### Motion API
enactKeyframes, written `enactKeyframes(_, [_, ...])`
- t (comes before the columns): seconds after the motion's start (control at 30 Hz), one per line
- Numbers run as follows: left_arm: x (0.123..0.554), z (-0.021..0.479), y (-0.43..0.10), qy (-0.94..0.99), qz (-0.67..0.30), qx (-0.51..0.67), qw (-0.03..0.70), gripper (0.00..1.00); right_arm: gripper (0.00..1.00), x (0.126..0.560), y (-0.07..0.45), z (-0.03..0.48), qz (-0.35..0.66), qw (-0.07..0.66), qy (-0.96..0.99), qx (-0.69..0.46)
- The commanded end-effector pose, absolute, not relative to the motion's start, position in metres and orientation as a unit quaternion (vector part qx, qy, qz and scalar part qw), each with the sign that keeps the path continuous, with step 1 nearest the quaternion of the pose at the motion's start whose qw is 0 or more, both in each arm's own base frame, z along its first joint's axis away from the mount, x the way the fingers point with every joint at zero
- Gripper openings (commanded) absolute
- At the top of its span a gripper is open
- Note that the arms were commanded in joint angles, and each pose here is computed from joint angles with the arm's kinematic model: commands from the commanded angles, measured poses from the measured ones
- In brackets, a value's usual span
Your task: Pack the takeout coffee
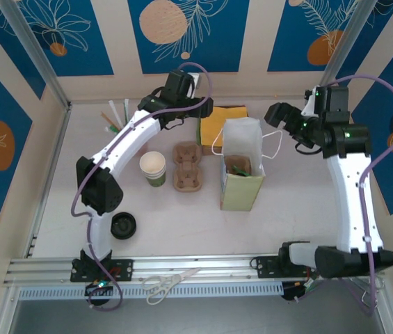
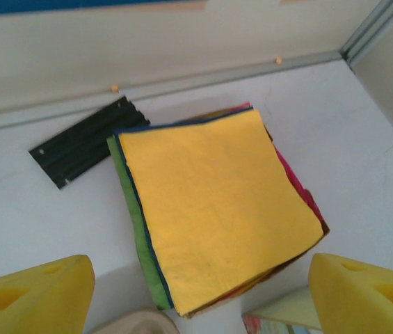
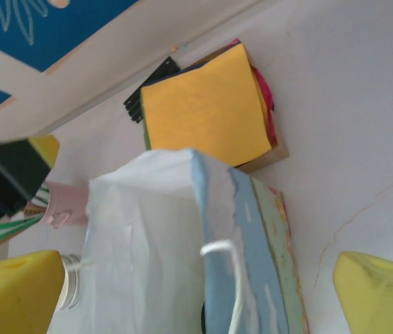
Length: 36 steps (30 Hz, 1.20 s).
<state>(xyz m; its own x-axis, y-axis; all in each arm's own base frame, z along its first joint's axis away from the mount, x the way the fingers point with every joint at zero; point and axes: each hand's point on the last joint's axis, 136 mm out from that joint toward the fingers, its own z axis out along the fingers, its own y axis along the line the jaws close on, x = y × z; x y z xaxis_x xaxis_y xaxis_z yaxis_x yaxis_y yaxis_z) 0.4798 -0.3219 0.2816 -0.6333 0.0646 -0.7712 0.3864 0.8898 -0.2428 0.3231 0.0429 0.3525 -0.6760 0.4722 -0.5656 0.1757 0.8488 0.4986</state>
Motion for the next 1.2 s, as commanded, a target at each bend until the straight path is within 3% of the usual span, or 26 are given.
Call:
enactKeyframes(0.0, [0.480,0.294,-0.317,0.879,-0.226,0.115,0.403,0.82,0.99,0.348,0.037,0.358,0.248,0.358,0.882,0.182])
enactKeyframes(0.27, [0.482,0.293,-0.311,0.879,-0.249,0.112,0.392,0.86,0.99,0.426,0.006,0.314,0.275,0.299,0.885,0.230])
enactKeyframes(0.37, [0.483,0.292,-0.306,0.879,-0.260,0.107,0.385,0.91,1.00,0.456,0.012,0.293,0.286,0.278,0.892,0.213])
enactKeyframes(0.47, [0.483,0.290,-0.301,0.879,-0.269,0.103,0.379,1.00,0.92,0.483,0.026,0.272,0.289,0.260,0.903,0.186])
enactKeyframes(0.63, [0.482,0.279,-0.293,0.886,-0.268,0.096,0.367,1.00,0.79,0.520,0.068,0.237,0.281,0.233,0.922,0.126])
enactKeyframes(0.8, [0.480,0.273,-0.284,0.890,-0.262,0.090,0.362,1.00,0.67,0.543,0.111,0.206,0.295,0.198,0.931,0.083])
enactKeyframes(1.17, [0.473,0.268,-0.281,0.890,-0.274,0.087,0.353,1.00,0.56,0.549,0.153,0.147,0.306,0.144,0.940,0.043])
